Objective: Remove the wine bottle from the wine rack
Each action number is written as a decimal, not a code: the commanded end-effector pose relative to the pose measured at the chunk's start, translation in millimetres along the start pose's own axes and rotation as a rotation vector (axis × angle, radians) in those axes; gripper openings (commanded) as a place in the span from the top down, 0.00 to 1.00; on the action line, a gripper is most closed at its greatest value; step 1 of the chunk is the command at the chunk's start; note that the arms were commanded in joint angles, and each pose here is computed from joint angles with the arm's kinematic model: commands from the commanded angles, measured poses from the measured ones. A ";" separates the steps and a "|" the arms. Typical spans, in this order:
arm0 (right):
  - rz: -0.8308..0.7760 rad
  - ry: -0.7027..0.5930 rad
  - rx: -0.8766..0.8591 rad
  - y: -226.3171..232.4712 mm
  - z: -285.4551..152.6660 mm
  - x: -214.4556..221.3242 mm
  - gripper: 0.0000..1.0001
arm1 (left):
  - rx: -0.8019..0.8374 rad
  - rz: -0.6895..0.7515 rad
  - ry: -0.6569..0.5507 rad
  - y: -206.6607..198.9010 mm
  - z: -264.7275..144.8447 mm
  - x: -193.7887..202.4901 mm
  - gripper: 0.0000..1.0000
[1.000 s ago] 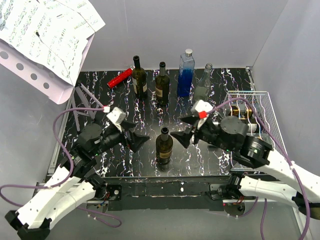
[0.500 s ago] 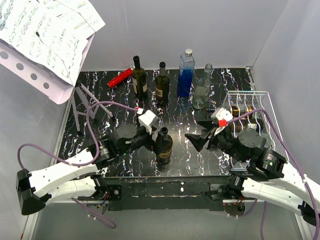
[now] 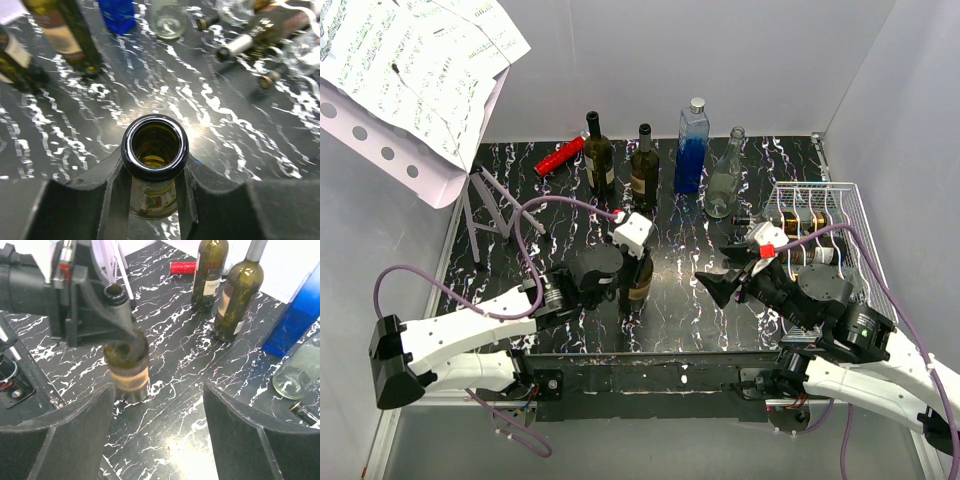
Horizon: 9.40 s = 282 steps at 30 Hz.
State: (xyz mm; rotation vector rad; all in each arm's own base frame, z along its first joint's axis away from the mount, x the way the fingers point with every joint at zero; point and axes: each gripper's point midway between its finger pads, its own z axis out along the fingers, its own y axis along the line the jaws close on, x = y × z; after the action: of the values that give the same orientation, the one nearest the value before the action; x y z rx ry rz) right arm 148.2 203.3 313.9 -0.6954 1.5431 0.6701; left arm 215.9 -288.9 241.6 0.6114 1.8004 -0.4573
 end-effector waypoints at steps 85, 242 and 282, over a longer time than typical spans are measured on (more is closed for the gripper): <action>-0.268 0.213 0.097 -28.7 -0.8 36.1 0.18 | -0.059 -0.125 -0.374 144.2 3.5 -173.5 0.02; -0.669 0.958 -0.457 11.4 49.9 173.1 0.99 | 0.036 -0.206 -0.337 96.1 -118.7 -28.8 0.02; -0.021 -0.036 0.090 10.1 221.0 -56.4 0.99 | -0.191 -0.227 -0.450 134.5 -148.9 -34.9 0.02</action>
State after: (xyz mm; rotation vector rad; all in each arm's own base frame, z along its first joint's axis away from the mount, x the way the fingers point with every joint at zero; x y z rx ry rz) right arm 242.6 368.4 238.2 -0.9196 1.7870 0.5191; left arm 190.5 -118.7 320.7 0.2185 1.4581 -0.6011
